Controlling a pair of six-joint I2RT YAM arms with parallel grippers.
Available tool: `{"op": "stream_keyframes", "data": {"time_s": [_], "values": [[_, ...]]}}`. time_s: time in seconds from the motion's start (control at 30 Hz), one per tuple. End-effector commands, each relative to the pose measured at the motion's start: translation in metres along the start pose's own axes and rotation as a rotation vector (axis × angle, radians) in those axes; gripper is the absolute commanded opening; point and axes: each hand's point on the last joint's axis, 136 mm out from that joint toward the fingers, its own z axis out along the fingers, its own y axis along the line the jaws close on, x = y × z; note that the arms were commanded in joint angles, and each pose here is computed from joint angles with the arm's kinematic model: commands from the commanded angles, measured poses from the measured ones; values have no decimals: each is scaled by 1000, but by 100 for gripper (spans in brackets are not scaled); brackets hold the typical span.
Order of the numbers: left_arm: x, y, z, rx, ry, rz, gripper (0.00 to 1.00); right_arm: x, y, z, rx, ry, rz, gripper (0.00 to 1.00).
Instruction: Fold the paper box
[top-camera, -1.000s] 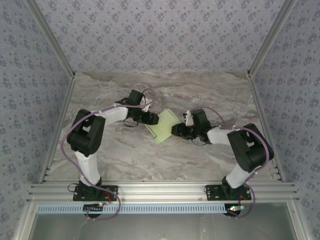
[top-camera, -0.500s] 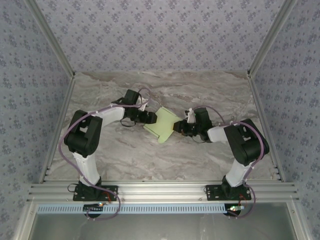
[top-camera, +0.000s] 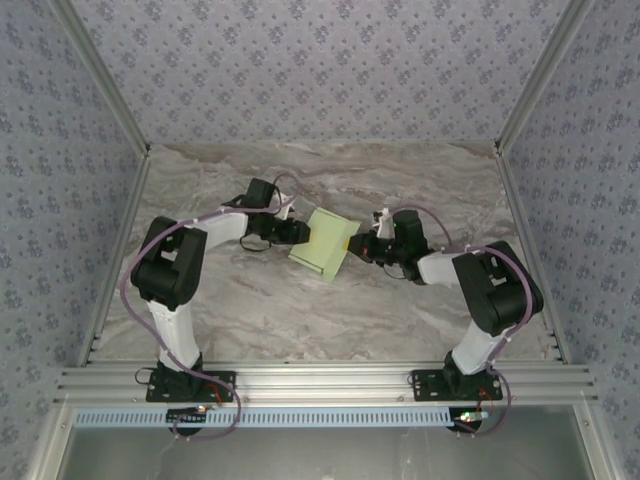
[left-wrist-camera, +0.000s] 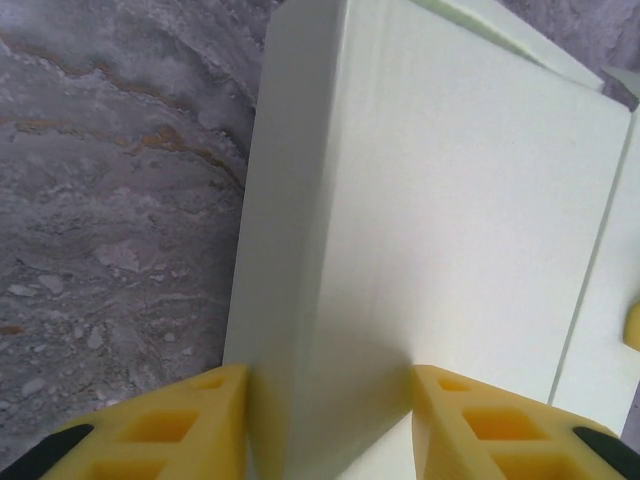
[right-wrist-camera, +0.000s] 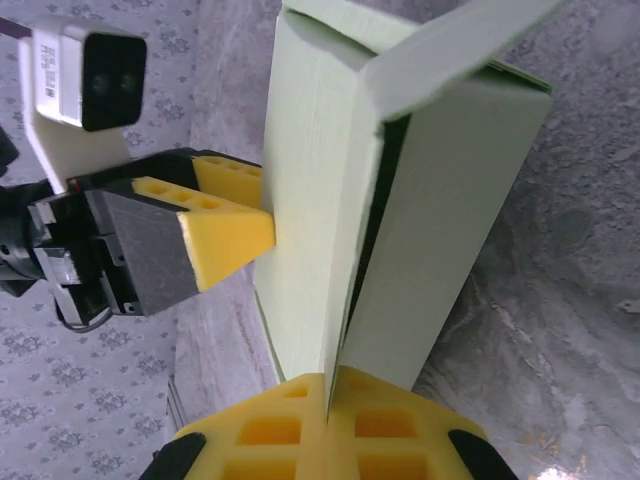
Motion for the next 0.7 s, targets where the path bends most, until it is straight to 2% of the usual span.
{"op": "stream_keyframes", "data": {"time_s": [0.0, 0.67], "values": [[17, -26, -4, 112, 47, -25, 42, -15, 35, -10, -89, -61, -88, 4], [31, -9, 10, 78, 109, -54, 55, -4, 41, -23, -69, -59, -100, 2]]}}
